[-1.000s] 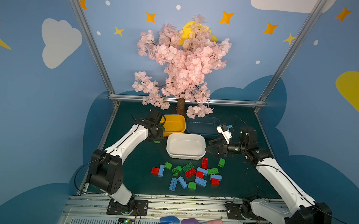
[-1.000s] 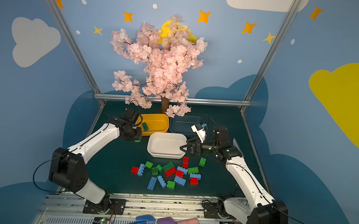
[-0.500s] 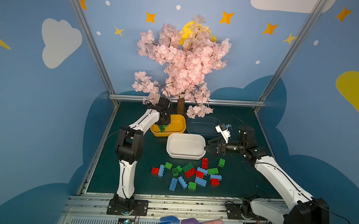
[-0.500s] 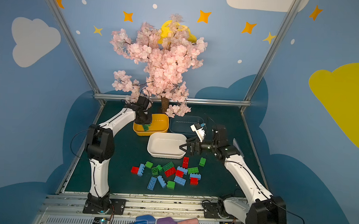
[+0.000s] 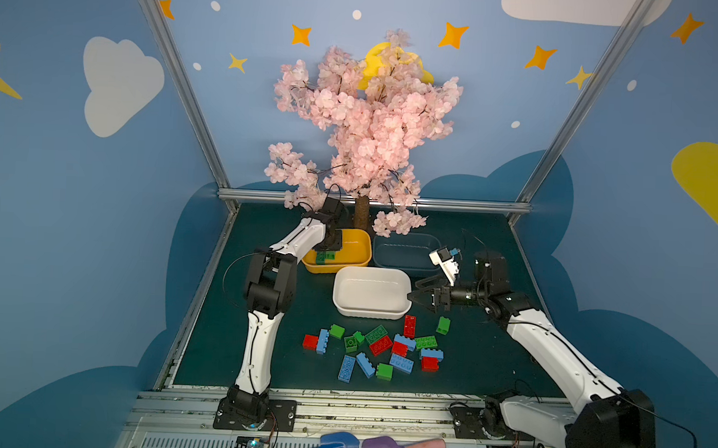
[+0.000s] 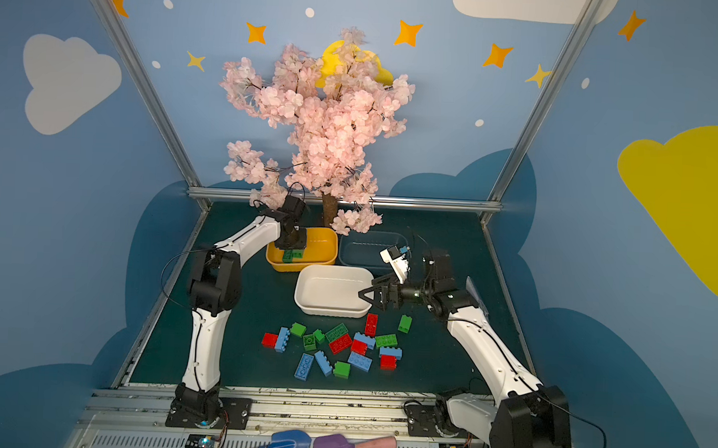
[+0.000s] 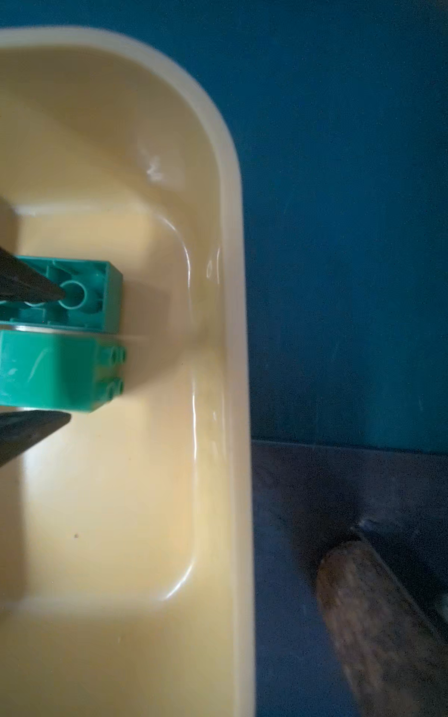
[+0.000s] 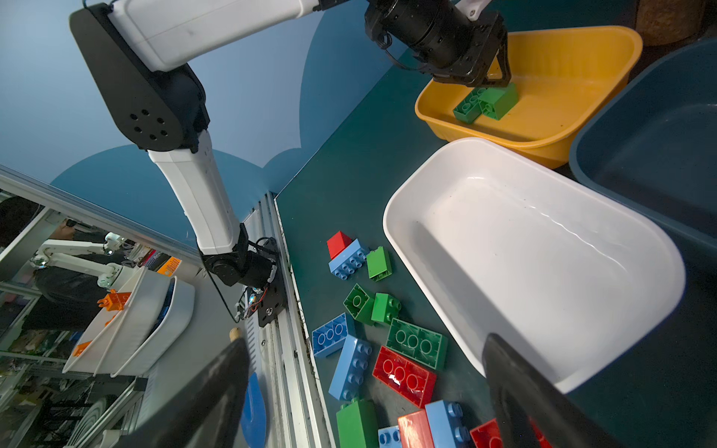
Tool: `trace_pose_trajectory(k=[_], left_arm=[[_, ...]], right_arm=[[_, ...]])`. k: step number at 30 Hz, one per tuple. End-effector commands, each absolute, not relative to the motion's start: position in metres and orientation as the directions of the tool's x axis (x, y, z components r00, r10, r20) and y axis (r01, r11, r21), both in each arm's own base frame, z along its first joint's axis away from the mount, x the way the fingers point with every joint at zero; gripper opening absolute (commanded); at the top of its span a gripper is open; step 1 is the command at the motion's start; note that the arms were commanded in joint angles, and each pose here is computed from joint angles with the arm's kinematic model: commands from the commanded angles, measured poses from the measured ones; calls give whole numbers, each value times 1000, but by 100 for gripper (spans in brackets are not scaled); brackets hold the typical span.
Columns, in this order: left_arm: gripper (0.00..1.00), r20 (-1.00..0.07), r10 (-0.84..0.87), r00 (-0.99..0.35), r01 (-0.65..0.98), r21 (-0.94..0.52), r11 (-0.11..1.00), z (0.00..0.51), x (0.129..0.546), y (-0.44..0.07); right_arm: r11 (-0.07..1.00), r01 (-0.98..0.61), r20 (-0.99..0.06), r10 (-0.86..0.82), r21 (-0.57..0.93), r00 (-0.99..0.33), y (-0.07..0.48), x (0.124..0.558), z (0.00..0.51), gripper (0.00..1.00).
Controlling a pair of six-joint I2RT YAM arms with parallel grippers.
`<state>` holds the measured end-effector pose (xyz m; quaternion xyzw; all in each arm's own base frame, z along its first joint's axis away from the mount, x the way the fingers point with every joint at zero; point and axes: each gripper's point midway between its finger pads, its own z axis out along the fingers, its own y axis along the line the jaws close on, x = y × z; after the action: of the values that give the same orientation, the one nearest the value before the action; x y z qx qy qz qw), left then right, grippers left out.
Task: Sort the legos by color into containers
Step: 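Lift the green brick with the left gripper and release it into the yellow tub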
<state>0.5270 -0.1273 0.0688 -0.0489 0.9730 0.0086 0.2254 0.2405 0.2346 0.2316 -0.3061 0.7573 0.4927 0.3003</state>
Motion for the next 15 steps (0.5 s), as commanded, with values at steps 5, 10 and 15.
trace_pose_trajectory(k=[5,10,15], left_arm=[[64,-491,-39,-871,-43,-4,999,132,511,-130],[74,-454,-46,-890,-25,-51,998,155,466,-131],[81,-385,-47,-922,-14,-89,996,152,393,-130]], right_arm=[[301,-789,-784,-170,535,-597,238,239,246,92],[296,-791,-785,-174,535,-595,237,235,246,93],[282,-791,-779,-183,543,-600,237,227,245,92]])
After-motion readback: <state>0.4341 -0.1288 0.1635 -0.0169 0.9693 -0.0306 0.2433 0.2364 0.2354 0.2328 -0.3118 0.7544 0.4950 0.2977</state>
